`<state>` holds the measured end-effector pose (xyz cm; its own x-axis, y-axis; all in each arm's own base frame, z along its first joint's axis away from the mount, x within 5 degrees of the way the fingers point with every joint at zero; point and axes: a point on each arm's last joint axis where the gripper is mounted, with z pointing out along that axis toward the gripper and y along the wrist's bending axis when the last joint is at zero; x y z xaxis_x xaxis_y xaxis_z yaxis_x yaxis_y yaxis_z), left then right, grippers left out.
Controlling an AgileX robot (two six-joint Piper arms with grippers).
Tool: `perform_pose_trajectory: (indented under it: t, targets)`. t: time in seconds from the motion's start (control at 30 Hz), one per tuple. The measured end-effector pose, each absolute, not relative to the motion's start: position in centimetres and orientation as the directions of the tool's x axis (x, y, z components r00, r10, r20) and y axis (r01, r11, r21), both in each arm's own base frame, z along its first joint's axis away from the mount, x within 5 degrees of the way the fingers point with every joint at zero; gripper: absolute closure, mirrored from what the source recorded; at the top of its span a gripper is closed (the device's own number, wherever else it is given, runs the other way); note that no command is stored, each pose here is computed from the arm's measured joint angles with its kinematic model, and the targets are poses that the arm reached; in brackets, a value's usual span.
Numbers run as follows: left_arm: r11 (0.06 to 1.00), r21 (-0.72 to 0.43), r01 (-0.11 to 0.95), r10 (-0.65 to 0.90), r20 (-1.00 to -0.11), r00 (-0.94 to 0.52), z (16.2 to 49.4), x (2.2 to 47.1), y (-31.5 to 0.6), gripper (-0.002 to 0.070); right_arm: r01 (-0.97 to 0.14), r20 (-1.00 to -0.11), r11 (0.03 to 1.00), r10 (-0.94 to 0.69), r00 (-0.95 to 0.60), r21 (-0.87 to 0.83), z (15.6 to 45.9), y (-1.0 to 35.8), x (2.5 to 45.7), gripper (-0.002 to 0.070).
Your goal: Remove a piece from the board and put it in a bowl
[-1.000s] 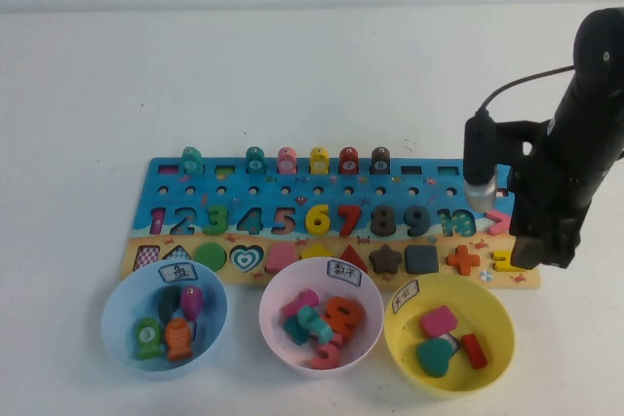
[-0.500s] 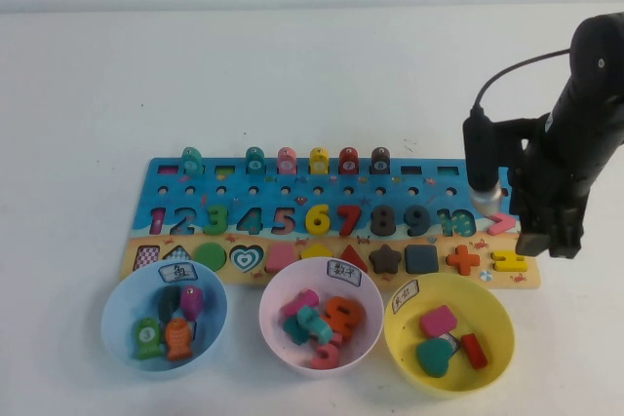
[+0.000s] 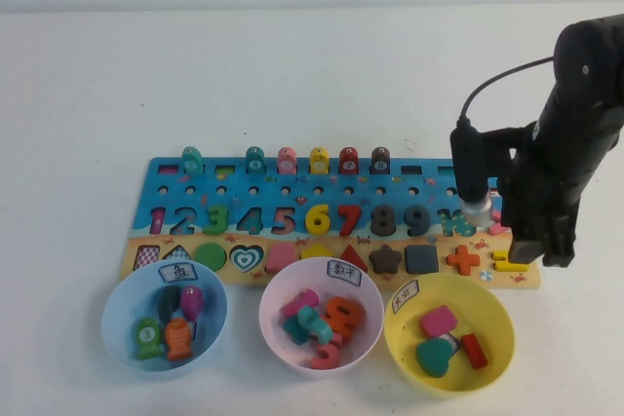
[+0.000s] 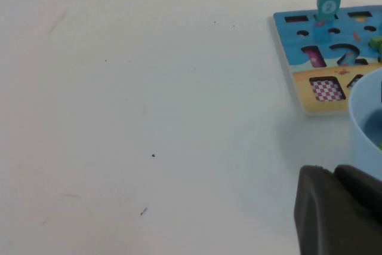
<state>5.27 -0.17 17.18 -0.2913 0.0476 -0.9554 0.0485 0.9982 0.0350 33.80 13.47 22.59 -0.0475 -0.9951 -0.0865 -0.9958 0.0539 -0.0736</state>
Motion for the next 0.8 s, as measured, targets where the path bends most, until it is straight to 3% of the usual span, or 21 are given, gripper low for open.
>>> perform_pose_trajectory:
  t: [0.47,0.6,0.8]
  targets:
    - [0.998,0.035,0.049,0.048,-0.955,-0.291,17.2,5.3,-0.2,0.0673,-0.998,-0.050,0.070,-0.996,-0.070,0.006,22.5,13.1,33.1,0.0341]
    - [0.998,0.035,0.049,0.048,-0.955,-0.291,17.2,5.3,-0.2,0.0673,-0.996,-0.030,0.086,-0.996,-0.085,-0.017,22.5,12.9,33.3,0.0341]
    - [0.998,0.035,0.049,0.048,-0.955,-0.291,17.2,5.3,-0.2,0.0673,-0.980,-0.093,0.138,-0.988,-0.126,-0.141,22.3,13.2,34.4,0.0342]
